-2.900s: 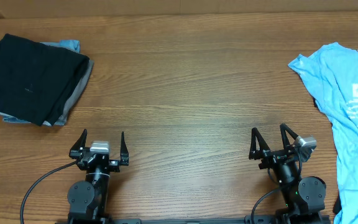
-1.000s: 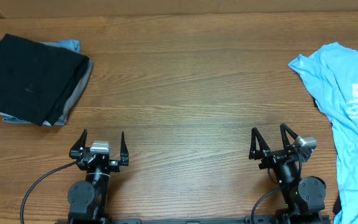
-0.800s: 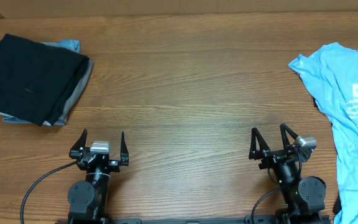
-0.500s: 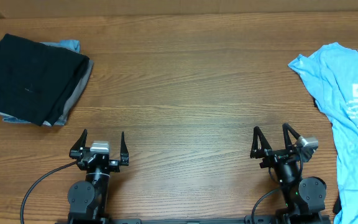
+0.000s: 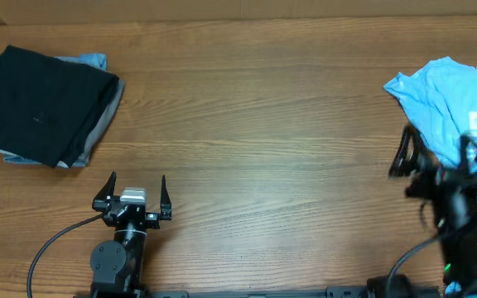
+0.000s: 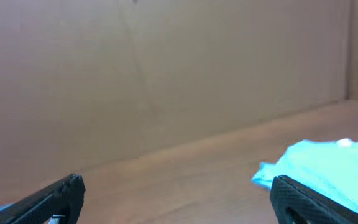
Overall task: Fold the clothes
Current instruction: 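Reach the right gripper to the blue T-shirt's right edge and grasp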
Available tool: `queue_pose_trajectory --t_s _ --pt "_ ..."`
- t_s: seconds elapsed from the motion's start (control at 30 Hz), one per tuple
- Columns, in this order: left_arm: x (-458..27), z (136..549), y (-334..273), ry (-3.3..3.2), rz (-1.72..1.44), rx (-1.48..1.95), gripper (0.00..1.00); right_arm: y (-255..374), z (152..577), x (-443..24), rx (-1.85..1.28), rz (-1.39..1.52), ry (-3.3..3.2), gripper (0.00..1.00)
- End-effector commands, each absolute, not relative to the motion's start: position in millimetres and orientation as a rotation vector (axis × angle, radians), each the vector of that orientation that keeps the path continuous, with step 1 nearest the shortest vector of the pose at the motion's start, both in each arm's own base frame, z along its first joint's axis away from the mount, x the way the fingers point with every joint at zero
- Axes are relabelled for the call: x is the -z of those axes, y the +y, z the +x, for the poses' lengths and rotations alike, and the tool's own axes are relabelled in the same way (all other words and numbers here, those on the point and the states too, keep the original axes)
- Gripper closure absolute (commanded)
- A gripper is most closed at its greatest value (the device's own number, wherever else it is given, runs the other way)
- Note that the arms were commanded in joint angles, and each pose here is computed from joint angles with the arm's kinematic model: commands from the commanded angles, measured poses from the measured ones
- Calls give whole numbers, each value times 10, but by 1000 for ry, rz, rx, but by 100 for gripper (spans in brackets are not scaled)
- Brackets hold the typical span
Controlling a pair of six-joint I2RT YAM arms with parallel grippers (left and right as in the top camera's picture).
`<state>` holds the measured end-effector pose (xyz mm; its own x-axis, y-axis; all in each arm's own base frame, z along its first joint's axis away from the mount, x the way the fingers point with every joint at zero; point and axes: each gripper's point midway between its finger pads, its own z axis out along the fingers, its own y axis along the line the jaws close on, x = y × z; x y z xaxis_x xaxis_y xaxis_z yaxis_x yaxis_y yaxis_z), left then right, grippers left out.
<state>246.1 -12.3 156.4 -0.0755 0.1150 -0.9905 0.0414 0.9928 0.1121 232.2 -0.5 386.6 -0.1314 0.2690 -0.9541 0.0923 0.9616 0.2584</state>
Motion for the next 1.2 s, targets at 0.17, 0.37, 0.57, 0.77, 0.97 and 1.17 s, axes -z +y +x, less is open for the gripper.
queue_pose_trajectory --t_s 0.17,0.37,0.57,0.77,0.97,1.17 --pt "-1571 2459 -114 1638 126 -71 0 233 3420 -4059 -44 155 2153 0" --pt "-1571 2459 -114 1638 126 -71 0 -102 3890 -3380 140 390 2334 0" --pt "-1571 2459 -114 1638 126 -71 0 -710 4429 -2380 240 654 2486 25" --pt "-1571 2459 -114 1638 126 -71 0 -971 4864 -1620 278 706 2538 44" --pt "-1571 2459 -114 1638 126 -71 0 -1049 5150 -1080 304 775 2521 42" --pt "-1571 2459 -114 1638 126 -71 0 -1187 5244 -652 411 818 2513 37"
